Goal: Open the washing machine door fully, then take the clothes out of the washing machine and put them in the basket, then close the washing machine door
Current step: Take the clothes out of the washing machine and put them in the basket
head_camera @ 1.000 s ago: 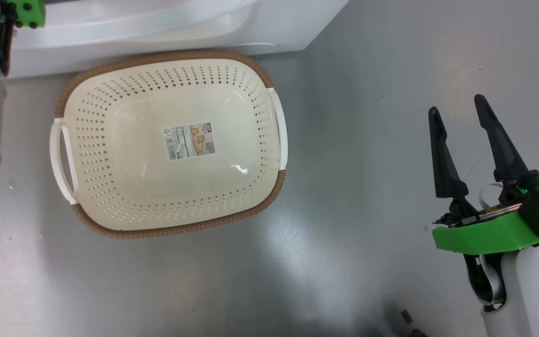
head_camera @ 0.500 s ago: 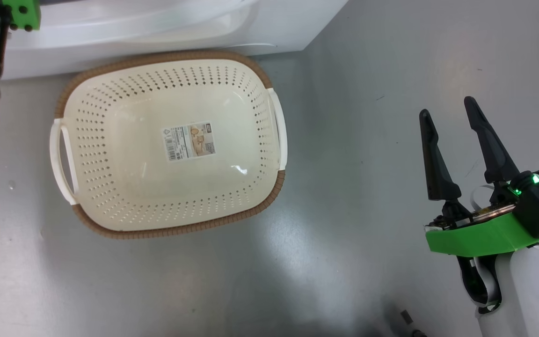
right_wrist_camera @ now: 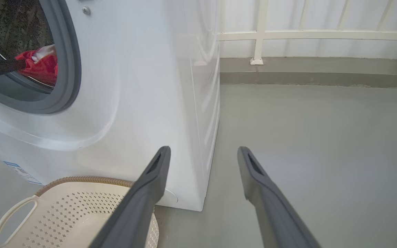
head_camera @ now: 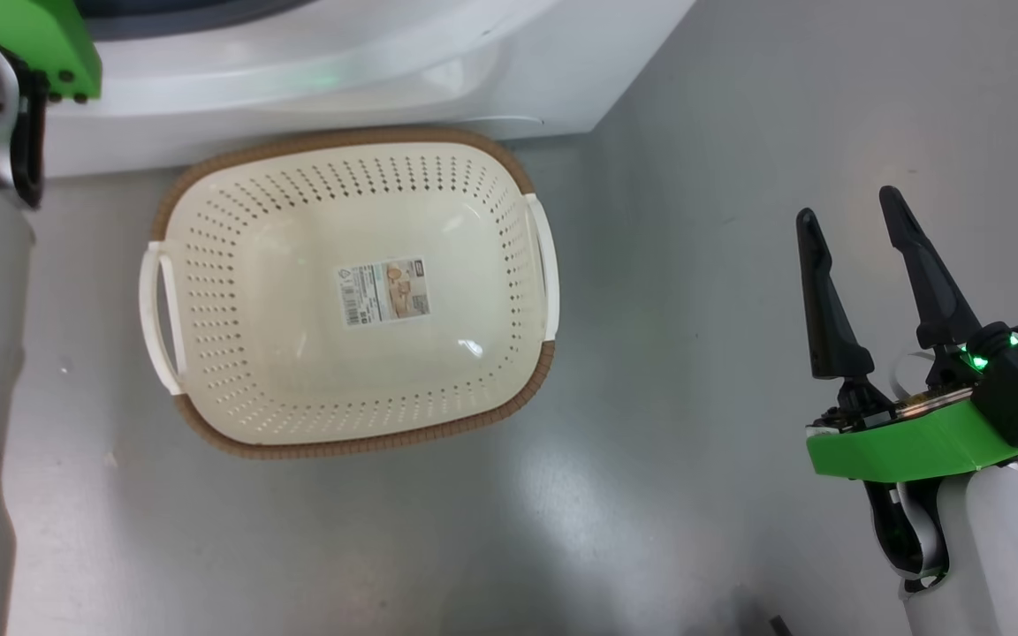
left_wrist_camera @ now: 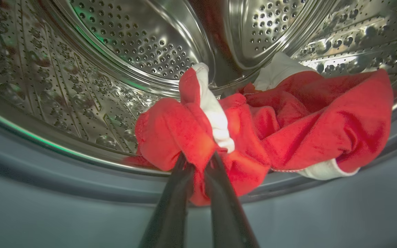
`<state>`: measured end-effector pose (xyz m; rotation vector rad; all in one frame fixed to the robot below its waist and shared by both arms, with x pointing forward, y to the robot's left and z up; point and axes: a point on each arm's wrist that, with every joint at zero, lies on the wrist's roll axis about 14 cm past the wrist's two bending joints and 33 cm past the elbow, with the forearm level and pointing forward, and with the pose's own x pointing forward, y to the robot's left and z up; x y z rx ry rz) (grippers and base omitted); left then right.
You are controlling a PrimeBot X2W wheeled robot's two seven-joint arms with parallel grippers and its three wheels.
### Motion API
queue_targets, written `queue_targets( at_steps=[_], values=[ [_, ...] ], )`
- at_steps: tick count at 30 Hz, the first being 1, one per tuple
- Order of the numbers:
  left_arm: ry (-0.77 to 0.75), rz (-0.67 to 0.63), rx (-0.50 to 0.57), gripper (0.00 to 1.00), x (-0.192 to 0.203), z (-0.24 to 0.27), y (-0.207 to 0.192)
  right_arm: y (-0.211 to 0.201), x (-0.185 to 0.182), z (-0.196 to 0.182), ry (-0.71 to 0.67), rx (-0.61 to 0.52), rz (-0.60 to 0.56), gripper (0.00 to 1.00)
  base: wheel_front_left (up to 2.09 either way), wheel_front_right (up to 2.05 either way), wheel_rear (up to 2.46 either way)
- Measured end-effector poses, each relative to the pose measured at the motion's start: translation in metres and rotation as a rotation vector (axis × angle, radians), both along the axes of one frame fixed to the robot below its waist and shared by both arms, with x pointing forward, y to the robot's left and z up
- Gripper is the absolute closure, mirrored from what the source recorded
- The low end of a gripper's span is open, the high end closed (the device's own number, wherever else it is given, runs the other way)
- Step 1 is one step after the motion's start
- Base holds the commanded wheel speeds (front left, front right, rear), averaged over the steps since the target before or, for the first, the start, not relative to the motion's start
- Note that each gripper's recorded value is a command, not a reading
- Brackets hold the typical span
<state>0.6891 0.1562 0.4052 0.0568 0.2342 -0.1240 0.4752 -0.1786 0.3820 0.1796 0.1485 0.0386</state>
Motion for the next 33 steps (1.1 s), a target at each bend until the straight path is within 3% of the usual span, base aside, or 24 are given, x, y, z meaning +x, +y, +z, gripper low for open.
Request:
queue_targets(
  at_steps=[13, 33],
  values=[
    [-0.201, 0.017, -0.174, 1.00, -0.041, 0.056, 0.008, 0.007, -0.001, 0.028, -0.057, 0.015, 0.015, 0.00, 0.00, 0.00, 0.00],
    [-0.282, 0.008, -0.250, 1.00, -0.136, 0.086, 0.003, 0.008, -0.016, 0.083, -0.172, 0.047, 0.010, 0.00, 0.00, 0.00, 0.00]
  ],
)
